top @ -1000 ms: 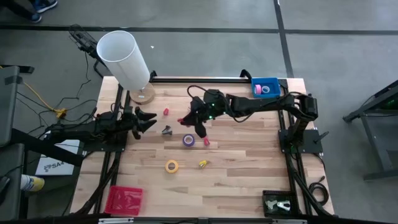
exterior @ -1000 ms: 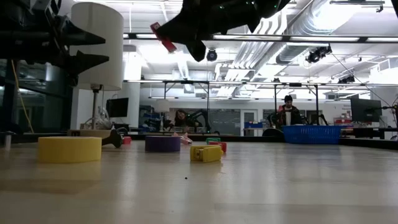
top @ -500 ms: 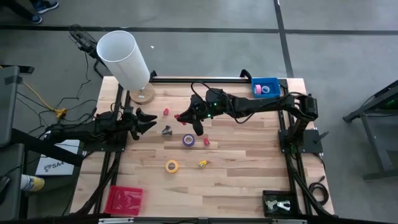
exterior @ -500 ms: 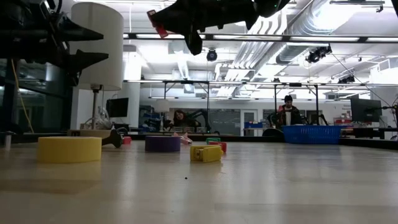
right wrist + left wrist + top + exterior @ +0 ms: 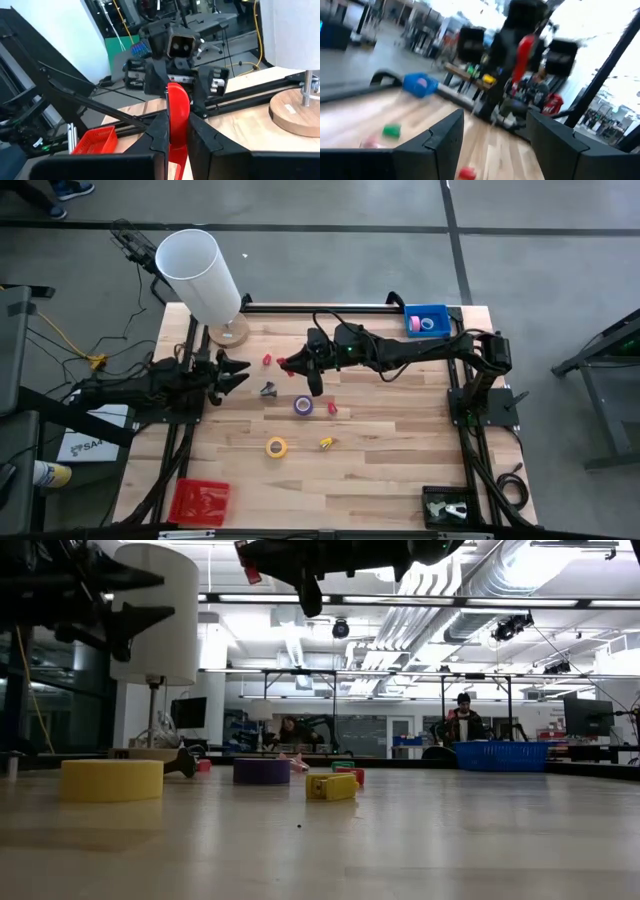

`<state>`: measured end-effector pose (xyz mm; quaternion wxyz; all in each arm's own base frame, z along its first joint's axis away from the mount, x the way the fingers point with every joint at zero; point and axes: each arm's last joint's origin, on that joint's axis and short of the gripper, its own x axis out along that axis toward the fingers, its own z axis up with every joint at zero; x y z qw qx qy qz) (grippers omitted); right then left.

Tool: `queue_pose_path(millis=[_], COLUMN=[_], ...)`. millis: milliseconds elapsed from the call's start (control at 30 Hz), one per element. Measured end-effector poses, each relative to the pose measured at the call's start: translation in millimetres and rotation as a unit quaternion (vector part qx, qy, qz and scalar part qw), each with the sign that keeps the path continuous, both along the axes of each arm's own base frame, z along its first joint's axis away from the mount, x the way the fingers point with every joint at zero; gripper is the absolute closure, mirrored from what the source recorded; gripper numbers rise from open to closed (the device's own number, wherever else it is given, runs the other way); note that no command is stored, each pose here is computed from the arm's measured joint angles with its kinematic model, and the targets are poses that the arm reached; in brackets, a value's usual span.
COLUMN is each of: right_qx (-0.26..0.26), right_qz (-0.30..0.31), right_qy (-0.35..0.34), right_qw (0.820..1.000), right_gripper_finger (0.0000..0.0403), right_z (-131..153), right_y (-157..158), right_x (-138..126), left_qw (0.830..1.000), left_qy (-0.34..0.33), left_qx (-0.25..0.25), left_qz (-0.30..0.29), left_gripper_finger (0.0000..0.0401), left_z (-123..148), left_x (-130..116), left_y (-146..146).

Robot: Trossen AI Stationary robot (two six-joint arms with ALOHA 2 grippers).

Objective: Pick and place Stapler, Stapler remover, tape
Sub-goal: Put the bottom right red stapler into the red bin

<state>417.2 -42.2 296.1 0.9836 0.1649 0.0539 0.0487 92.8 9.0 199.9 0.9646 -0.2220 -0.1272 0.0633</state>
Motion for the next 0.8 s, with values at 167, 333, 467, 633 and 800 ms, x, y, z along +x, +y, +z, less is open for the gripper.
queue_pose_path(millis=[167, 333, 467, 633, 800], right_qx=[0.006, 0.007, 0.006, 0.003, -0.003], right_qz=[-0.005, -0.01, -0.018, -0.02, -0.025], right_qy=[-0.005, -0.031, -0.045, -0.051, -0.06], right_qw=[1.0, 0.999, 0.999, 0.998, 0.998], right_gripper_finger=[0.0372, 0.0372, 0.0372, 0.0372, 0.0372], right_z=[1.2, 6.1, 9.0, 10.2, 11.8], right_y=[-0.3, -0.7, -1.5, -1.6, -1.9], right_x=[0.1, 0.4, 0.5, 0.5, 0.5], left_qw=[1.0, 1.0, 0.999, 0.999, 1.0], left_qy=[-0.008, -0.014, -0.039, -0.043, -0.015], left_qx=[0.01, 0.008, -0.001, 0.0, 0.006], left_qz=[0.004, 0.008, 0.005, 0.005, 0.007], left_gripper_finger=[0.0183, 0.0154, 0.0122, 0.0108, 0.0107], left_z=[5.8, 8.4, 13.6, 20.1, 39.5], left_x=[2.1, 8.2, 14.6, 26.1, 46.5], left_y=[0.2, 0.8, 1.2, 1.8, 3.0])
